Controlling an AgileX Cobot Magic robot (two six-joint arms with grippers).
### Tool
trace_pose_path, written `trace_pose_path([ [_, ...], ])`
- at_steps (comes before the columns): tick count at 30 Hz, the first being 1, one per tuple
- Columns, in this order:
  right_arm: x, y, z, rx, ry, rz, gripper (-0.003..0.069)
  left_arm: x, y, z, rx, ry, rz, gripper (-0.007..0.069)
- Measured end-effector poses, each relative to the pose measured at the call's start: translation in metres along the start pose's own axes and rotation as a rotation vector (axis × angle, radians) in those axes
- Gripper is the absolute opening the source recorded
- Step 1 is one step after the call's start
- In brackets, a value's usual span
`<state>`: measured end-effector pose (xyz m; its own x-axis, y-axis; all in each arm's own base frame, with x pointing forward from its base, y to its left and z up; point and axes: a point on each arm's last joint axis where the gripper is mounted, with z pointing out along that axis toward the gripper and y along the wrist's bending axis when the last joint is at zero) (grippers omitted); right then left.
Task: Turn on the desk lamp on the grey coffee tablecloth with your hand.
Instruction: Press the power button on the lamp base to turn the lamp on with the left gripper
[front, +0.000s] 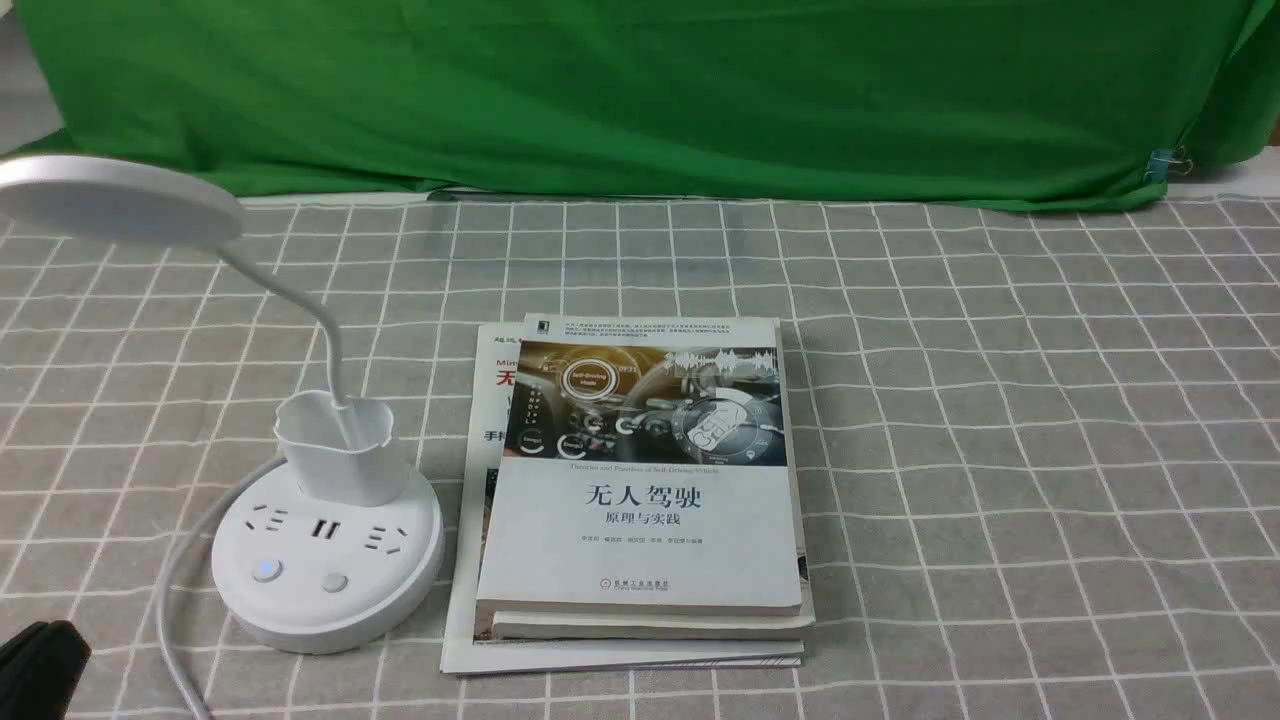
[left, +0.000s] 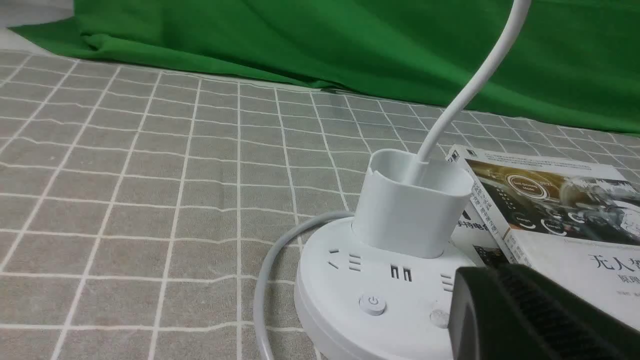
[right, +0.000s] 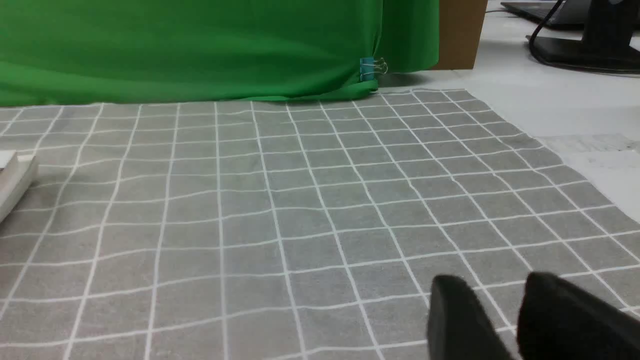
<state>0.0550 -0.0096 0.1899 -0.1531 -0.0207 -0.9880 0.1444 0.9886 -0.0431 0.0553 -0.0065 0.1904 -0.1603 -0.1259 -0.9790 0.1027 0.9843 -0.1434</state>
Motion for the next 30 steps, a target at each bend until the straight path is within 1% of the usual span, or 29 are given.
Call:
trace_pose_path([
  [12, 0.0000, 0.0000, 0.0000, 0.000, 0.000, 0.000, 0.0245, 0.0000, 0.0000, 0.0000, -0.001, 0.000, 0.001, 0.0019],
  [20, 0.0000, 0.0000, 0.0000, 0.000, 0.000, 0.000, 0.0245, -0.0001, 0.0004, 0.0000, -0.005, -0.001, 0.058, 0.0019],
  [30, 0.0000, 0.0000, 0.0000, 0.000, 0.000, 0.000, 0.0245, -0.0026, -0.0001, 0.0000, 0.000, -0.029, 0.073, 0.0019],
])
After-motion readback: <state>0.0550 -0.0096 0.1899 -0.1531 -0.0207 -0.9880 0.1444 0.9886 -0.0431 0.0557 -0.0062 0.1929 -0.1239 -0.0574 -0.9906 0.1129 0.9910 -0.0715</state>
